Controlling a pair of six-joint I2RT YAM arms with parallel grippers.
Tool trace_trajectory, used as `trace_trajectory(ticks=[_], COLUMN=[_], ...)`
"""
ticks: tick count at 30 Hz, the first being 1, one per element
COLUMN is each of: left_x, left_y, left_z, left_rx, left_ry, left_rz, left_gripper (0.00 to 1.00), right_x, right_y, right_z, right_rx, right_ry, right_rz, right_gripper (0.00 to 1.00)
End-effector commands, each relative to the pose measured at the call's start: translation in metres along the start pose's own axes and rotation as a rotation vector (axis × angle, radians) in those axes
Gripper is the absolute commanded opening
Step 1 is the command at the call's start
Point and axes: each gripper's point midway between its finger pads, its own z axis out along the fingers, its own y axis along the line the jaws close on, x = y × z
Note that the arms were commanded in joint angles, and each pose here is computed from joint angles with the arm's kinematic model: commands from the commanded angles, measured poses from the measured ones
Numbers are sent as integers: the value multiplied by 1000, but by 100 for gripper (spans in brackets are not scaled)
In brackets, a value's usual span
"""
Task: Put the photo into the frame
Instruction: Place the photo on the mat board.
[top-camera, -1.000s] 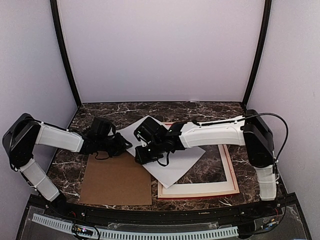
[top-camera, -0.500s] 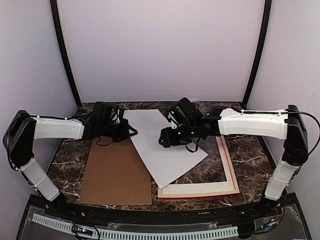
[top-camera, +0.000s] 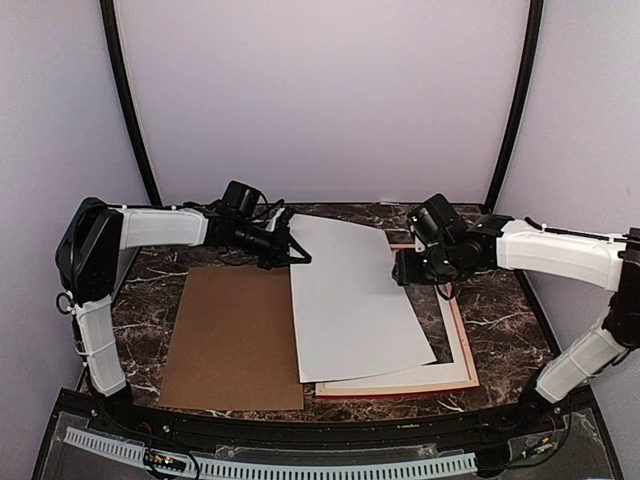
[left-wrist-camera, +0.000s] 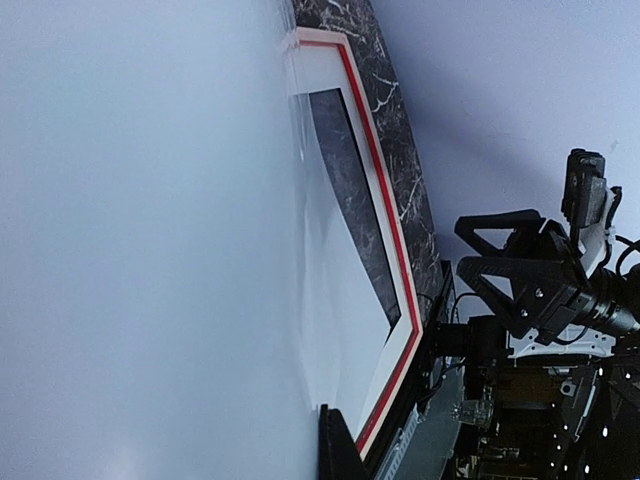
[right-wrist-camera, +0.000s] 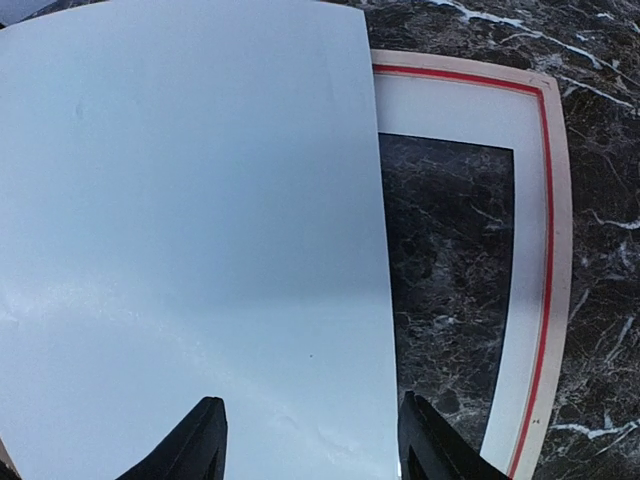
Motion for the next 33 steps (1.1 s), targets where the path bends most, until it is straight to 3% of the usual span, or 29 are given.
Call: trace_trajectory(ticks=[1, 8, 14, 26, 33], left_x=[9, 4, 7, 28, 38], left_y=[-11, 8, 27, 46, 50], left_z=[6, 25, 34, 44, 40], left_rx=[50, 15, -27, -16, -3], left_ry=[103, 127, 135, 131, 99], left_rz=[24, -23, -78, -171, -205], left_gripper=[0, 10, 18, 45, 55], right_x=[-2, 3, 15, 46, 57], right_y=[-23, -33, -68, -129, -144], right_z=[-5, 2, 14, 46, 55], right_rx=[54, 83, 181, 224, 222], right_ry=[-19, -5, 33, 114, 139], right_rz=[9, 12, 55, 174, 205], right_gripper=[59, 60, 60, 60, 60])
